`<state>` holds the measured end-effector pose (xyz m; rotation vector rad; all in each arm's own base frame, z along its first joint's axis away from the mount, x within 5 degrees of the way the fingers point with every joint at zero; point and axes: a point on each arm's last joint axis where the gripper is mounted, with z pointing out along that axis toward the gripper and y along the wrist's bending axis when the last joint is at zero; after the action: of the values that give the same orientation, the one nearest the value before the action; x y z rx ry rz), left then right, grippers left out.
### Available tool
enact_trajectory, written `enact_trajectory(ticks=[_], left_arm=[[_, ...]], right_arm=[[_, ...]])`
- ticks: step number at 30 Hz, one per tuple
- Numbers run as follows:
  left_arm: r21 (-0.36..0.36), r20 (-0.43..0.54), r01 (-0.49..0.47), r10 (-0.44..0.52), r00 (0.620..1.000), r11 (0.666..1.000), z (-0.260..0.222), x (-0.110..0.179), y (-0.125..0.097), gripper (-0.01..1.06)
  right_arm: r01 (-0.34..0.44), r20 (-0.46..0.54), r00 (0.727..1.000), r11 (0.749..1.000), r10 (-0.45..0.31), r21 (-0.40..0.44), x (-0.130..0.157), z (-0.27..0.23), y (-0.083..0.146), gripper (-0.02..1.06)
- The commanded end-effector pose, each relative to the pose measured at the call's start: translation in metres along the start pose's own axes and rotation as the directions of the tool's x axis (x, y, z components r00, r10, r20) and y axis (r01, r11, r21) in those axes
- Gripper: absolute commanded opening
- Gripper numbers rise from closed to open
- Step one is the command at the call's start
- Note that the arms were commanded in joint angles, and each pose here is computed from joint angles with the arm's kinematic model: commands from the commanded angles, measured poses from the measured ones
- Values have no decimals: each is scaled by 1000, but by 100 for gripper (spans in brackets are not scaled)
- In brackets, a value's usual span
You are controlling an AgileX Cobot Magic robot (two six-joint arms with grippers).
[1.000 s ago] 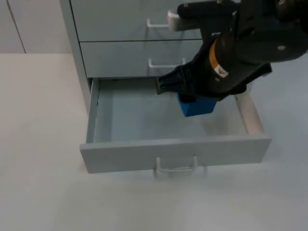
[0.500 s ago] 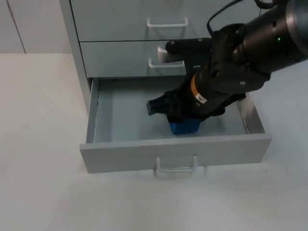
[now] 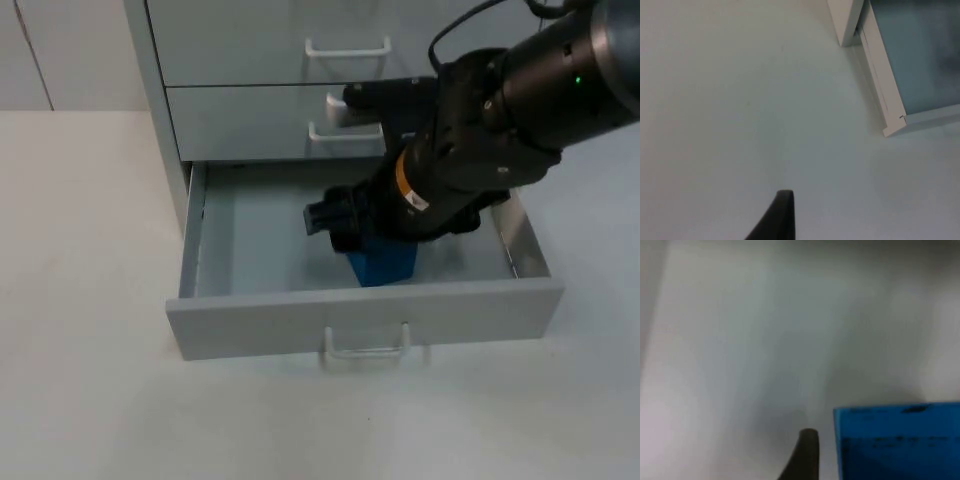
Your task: Open the drawer with the left hand, place the block into the drawer with the right hand, then close the drawer with the left hand.
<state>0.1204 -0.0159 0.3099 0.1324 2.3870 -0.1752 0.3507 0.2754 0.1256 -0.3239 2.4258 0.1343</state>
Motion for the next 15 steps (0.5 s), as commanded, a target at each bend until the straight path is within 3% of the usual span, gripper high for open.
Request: enact_trajectory(ticks=[1,5,11,15], left_arm=[[-5,3,5,-5,1000,1000,-1,1,1,105],[-8,7,4,-3,1000,1000,-1,1,1,105],[-9,7,2,-2,1000,1000,-1,1,1,105],[-9,7,2,-2,1000,1000,-1,1,1,105]], right_arm=[[-37,27,999,999,37,-5,-11,-17,2,77],[-32,8,999,999,32,17,-18,-40,4,77],[83,-141,987,995,-75,48,-5,-67,16,76],[113,-191,976,993,-105,35,-2,-76,17,76]])
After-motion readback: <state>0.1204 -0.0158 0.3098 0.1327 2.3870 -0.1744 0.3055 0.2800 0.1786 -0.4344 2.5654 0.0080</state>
